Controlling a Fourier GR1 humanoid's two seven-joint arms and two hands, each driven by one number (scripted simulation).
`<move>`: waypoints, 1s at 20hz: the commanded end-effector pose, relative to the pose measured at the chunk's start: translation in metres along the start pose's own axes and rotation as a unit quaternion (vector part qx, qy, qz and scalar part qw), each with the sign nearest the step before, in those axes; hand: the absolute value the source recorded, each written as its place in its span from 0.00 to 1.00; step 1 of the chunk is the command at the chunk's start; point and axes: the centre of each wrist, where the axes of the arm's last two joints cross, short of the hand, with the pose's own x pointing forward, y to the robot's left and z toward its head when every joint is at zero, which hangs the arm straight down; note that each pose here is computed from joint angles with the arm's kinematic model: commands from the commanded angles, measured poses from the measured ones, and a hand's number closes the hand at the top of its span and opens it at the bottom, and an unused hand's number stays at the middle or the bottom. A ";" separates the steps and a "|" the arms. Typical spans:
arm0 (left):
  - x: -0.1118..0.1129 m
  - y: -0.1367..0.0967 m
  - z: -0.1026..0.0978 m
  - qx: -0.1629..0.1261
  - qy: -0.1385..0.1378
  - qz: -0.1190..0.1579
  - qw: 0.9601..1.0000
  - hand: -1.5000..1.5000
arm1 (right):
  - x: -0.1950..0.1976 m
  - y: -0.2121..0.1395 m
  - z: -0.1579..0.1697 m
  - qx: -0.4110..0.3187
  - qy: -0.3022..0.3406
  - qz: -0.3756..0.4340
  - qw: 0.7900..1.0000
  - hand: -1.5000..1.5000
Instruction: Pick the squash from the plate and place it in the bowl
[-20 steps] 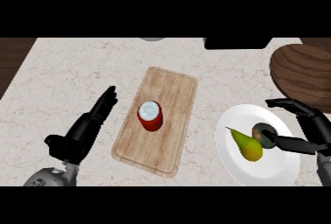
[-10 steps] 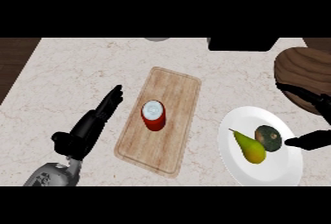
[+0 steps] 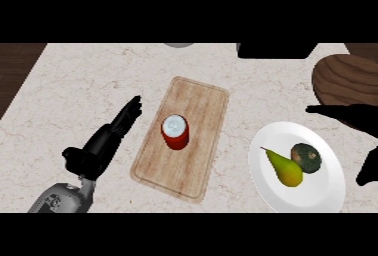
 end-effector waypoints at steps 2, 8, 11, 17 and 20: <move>-0.005 0.009 -0.004 0.004 -0.005 0.008 1.000 0.50 | 0.038 -0.010 -0.018 0.071 0.034 0.020 0.997 0.00; 0.006 -0.001 -0.007 0.001 -0.006 0.001 1.000 0.50 | 0.054 0.016 -0.018 0.082 0.062 0.021 0.994 0.00; 0.007 -0.003 0.003 0.002 -0.014 -0.001 1.000 0.50 | 0.047 0.020 -0.010 0.079 0.049 0.026 0.995 0.00; -0.003 -0.026 -0.009 0.004 -0.001 0.007 1.000 0.50 | 0.045 0.050 -0.025 0.043 0.051 0.053 0.996 0.00; -0.009 0.016 -0.006 0.007 -0.003 0.005 1.000 0.50 | 0.032 0.053 -0.026 0.023 0.041 0.051 0.998 0.00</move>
